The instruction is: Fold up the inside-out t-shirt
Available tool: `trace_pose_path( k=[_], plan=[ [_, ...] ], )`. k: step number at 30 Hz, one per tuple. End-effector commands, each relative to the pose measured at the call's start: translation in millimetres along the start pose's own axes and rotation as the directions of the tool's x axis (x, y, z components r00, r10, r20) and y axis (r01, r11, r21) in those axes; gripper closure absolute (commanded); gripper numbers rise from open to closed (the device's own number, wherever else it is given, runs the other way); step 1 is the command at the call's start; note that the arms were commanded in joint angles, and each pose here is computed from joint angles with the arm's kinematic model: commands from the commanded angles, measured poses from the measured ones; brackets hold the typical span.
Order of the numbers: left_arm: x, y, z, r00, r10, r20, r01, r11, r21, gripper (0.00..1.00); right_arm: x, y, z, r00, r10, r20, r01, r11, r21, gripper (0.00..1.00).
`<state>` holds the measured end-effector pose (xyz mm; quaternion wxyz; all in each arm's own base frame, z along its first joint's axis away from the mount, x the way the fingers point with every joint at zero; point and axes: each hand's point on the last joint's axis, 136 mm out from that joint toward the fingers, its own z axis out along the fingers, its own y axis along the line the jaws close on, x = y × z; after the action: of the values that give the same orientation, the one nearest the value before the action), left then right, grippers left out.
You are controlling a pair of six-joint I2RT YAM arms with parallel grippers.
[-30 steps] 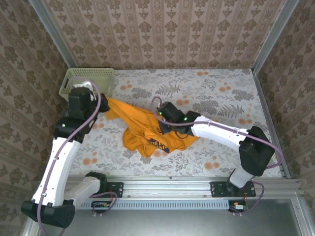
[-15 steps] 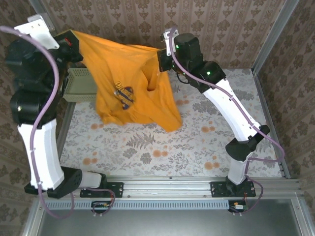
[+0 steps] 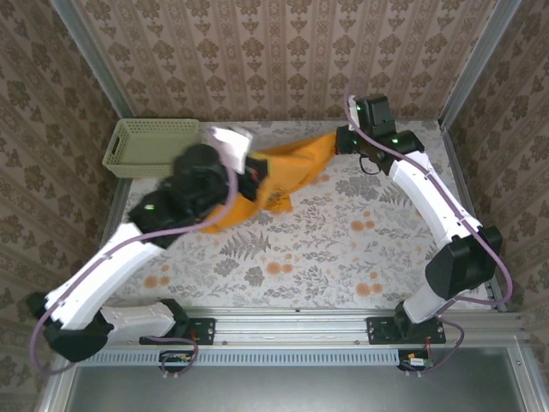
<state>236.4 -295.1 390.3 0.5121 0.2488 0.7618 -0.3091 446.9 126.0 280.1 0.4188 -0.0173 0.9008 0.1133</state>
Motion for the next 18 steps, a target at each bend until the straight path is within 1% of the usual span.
trace_pose_path(
  k=[1, 4, 5, 6, 7, 8, 9, 10, 11, 12, 15, 16, 17, 18],
  plan=[
    [22, -34, 37, 0.996, -0.089, 0.018, 0.086, 0.989, 0.118, 1.00, 7, -18, -3, 0.988, 0.153, 0.008, -0.152, 0.988, -0.040, 0.98],
    [70, -54, 76, 0.986, -0.124, -0.111, 0.141, 0.977, 0.161, 1.00, 26, -45, -1, 0.972, 0.236, 0.006, -0.236, 0.972, -0.013, 0.78],
    [80, -61, 85, 0.983, -0.121, -0.137, 0.145, 0.973, 0.179, 0.98, 31, -49, -3, 0.970, 0.243, 0.008, -0.243, 0.970, -0.006, 0.73],
    [88, -69, 92, 0.980, -0.121, -0.159, 0.153, 0.967, 0.203, 0.92, 34, -52, -6, 0.970, 0.243, 0.011, -0.243, 0.970, 0.005, 0.65],
    [95, -76, 97, 0.976, -0.123, -0.180, 0.162, 0.961, 0.223, 0.84, 38, -55, -8, 0.970, 0.243, 0.012, -0.243, 0.970, 0.019, 0.55],
    [100, -79, 101, 0.972, -0.125, -0.197, 0.171, 0.957, 0.234, 0.75, 42, -56, -11, 0.970, 0.243, 0.010, -0.243, 0.969, 0.030, 0.49],
    [104, -81, 103, 0.969, -0.125, -0.212, 0.175, 0.955, 0.238, 0.65, 45, -60, -15, 0.970, 0.244, 0.013, -0.244, 0.969, 0.047, 0.45],
    [108, -80, 103, 0.966, -0.123, -0.229, 0.176, 0.957, 0.229, 0.59, 51, -64, -16, 0.968, 0.251, 0.008, -0.251, 0.965, 0.070, 0.42],
    [110, -75, 101, 0.965, -0.117, -0.233, 0.168, 0.963, 0.210, 0.55, 54, -65, -22, 0.966, 0.257, 0.015, -0.257, 0.963, 0.079, 0.40],
    [112, -67, 96, 0.966, -0.110, -0.232, 0.154, 0.972, 0.178, 0.52, 61, -66, -27, 0.964, 0.266, 0.014, -0.266, 0.960, 0.086, 0.39],
    [128, -21, 74, 0.963, -0.127, -0.237, 0.134, 0.991, 0.014, 0.37, 88, -64, -33, 0.957, 0.289, -0.020, -0.286, 0.953, 0.097, 0.36],
    [136, 3, 63, 0.958, -0.154, -0.243, 0.142, 0.988, -0.065, 0.34, 101, -62, -35, 0.957, 0.289, -0.036, -0.283, 0.953, 0.110, 0.34],
    [144, 26, 52, 0.950, -0.185, -0.250, 0.153, 0.978, -0.142, 0.33, 115, -59, -35, 0.957, 0.284, -0.055, -0.276, 0.953, 0.126, 0.33],
    [157, 55, 38, 0.937, -0.229, -0.264, 0.165, 0.956, -0.242, 0.33, 130, -57, -35, 0.959, 0.273, -0.077, -0.260, 0.955, 0.145, 0.31]
  ],
)
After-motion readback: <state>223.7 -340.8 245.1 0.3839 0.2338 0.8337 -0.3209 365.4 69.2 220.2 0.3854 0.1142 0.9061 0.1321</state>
